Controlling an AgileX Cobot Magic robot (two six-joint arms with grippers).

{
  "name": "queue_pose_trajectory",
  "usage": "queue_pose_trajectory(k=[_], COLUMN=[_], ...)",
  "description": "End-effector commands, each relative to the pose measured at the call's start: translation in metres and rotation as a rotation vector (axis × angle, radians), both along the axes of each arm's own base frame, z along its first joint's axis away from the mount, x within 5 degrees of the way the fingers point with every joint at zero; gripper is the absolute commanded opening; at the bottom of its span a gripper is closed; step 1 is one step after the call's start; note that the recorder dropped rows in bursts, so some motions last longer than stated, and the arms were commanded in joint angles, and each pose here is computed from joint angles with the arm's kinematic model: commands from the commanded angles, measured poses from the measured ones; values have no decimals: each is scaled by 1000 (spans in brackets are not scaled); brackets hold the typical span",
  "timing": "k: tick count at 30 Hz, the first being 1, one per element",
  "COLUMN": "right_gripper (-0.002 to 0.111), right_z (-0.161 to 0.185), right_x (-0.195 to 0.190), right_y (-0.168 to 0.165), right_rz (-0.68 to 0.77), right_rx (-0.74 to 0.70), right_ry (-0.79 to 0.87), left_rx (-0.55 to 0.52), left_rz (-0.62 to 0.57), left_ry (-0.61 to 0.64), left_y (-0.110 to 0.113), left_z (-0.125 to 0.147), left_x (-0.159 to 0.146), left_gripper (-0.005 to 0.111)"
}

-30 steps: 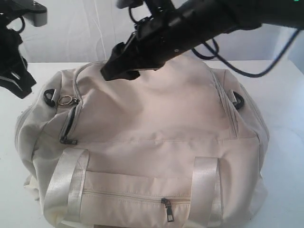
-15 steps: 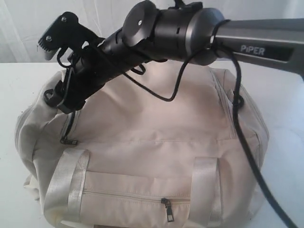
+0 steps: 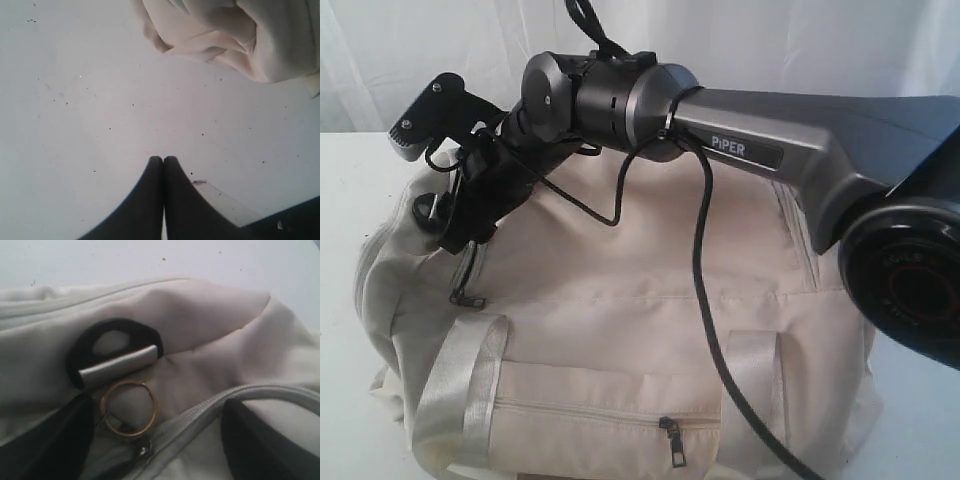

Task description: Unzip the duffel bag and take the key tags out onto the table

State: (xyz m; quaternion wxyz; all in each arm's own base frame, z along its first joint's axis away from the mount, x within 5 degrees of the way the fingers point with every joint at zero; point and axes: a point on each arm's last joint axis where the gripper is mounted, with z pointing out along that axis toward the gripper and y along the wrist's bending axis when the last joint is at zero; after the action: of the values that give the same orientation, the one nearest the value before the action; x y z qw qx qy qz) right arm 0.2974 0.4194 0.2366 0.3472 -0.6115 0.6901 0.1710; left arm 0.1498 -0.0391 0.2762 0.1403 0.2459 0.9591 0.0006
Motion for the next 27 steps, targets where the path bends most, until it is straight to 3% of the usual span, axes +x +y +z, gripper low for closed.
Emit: queue_pose_trajectory(k=[1, 8, 14, 27], right_gripper=[48, 1, 0, 0], right_z=[1, 14, 45, 60], right_x=[-7, -7, 0, 34], right_y=[3, 7, 1, -14], right_rz=[29, 18, -46, -211], right_rx=[-50, -12, 90, 268], right_ry=[18, 2, -60, -106], left_rx=[-10, -14, -19, -115], left_rz=[13, 14, 14, 6], left_ry=[6, 7, 8, -45], left_y=[0, 0, -1, -9], left_z=[0, 0, 0, 3], left_x=[-3, -3, -3, 2], left_gripper=[0, 0, 0, 0])
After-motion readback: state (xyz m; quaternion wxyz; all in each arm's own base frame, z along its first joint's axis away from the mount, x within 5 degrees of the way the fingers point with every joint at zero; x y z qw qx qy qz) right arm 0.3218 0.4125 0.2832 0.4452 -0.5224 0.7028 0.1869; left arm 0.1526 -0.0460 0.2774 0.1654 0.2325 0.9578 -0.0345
